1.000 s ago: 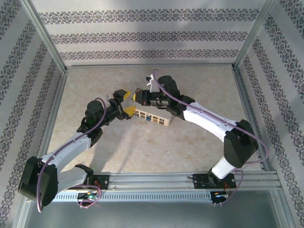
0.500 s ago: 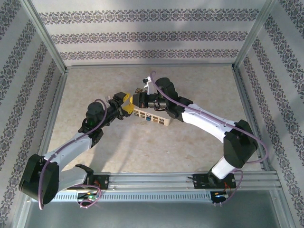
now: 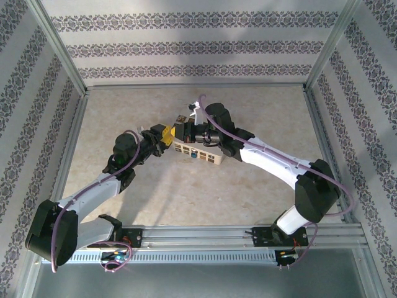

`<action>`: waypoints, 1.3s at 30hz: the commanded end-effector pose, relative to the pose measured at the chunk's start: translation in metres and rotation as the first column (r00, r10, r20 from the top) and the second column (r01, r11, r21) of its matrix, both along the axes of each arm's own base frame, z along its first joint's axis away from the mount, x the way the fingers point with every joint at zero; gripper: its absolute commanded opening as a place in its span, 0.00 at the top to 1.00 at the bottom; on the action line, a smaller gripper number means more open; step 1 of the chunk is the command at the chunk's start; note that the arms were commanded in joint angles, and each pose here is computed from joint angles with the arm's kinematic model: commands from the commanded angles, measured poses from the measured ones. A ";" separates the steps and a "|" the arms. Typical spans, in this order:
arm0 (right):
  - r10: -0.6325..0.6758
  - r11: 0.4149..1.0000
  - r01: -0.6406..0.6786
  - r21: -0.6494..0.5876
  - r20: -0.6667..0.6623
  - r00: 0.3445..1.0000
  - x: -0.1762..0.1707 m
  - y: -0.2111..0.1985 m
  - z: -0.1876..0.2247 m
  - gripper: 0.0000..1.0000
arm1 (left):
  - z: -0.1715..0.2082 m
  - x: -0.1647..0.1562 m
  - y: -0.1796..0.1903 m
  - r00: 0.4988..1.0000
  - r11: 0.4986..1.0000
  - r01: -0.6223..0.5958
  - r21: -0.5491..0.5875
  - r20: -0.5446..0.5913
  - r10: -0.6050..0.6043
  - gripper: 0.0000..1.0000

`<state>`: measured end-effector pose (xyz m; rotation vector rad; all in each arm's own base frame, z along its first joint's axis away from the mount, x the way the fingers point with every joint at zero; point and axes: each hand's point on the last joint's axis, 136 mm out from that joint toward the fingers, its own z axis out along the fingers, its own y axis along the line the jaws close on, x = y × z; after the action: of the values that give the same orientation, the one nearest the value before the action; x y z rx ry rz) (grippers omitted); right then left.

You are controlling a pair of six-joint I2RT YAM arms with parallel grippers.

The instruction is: Unlock the padlock with the key

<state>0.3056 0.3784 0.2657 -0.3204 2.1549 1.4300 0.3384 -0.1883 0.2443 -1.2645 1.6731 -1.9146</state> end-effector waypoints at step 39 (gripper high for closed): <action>-0.038 0.970 -0.048 0.238 0.343 0.938 -0.048 -0.068 0.096 0.39 | 0.162 -0.030 -0.019 0.426 0.614 -0.363 0.701 0.711 -0.559 1.00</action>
<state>0.2706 0.3123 0.3347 -0.3673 1.8237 1.4509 0.3215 -0.1987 0.3901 0.1514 1.6378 -1.1273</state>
